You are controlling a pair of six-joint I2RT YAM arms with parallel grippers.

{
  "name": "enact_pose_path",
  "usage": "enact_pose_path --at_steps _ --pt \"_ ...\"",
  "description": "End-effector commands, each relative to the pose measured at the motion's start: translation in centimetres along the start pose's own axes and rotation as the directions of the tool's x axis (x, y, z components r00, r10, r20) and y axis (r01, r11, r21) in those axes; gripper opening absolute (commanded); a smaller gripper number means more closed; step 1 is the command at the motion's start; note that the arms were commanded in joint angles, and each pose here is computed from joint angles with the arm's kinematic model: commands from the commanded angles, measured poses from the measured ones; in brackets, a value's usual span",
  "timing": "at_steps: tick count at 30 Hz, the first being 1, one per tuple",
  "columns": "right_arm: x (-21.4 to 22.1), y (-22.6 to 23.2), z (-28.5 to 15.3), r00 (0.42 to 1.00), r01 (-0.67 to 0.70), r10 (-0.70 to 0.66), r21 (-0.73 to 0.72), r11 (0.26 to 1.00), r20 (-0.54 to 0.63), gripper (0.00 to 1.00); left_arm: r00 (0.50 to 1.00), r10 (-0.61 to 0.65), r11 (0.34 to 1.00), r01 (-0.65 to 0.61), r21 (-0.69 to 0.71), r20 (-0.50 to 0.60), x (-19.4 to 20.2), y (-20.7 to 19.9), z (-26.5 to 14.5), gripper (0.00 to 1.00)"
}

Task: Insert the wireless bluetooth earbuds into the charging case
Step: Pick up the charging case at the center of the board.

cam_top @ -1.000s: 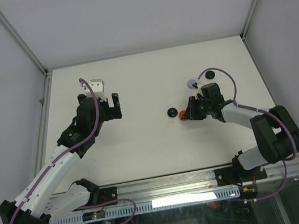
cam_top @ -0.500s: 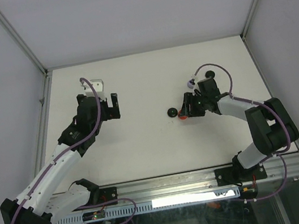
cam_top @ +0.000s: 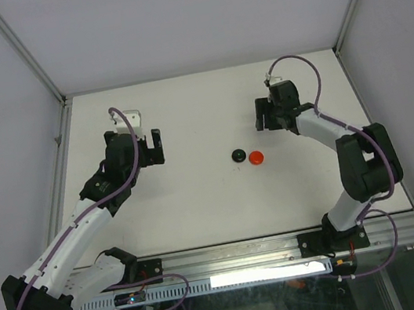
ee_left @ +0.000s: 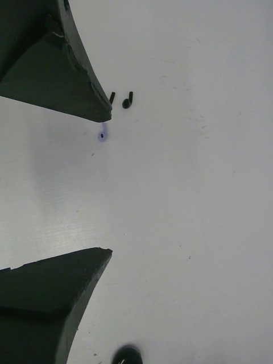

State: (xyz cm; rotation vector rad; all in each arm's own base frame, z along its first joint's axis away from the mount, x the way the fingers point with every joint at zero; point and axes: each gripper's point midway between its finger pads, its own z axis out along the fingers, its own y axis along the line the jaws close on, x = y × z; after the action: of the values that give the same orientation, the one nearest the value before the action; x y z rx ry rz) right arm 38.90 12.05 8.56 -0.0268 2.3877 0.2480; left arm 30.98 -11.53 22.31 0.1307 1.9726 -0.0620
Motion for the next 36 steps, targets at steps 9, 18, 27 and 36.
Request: enact_pose_path --at_steps 9,18,27,36 --pt "-5.7 -2.6 5.7 0.996 -0.020 0.011 0.099 0.995 0.092 0.69 0.999 0.010 1.000 -0.010 -0.022 0.031 -0.8 0.7 0.2 0.96" --pt "-4.5 -4.4 9.3 0.995 -0.096 0.091 0.206 0.974 0.036 0.71 1.000 0.021 1.000 -0.020 -0.024 0.013 -0.5 0.7 0.5 0.96" --pt "-3.6 -4.1 9.2 0.997 -0.074 0.077 0.192 0.978 -0.006 0.50 1.000 0.014 1.000 -0.014 -0.005 0.005 -0.4 0.4 0.7 0.95" --pt "-4.3 0.6 3.9 0.994 0.101 -0.100 -0.007 0.995 0.051 0.42 1.000 -0.021 0.986 0.023 0.166 -0.013 -0.8 -2.7 0.4 0.95"
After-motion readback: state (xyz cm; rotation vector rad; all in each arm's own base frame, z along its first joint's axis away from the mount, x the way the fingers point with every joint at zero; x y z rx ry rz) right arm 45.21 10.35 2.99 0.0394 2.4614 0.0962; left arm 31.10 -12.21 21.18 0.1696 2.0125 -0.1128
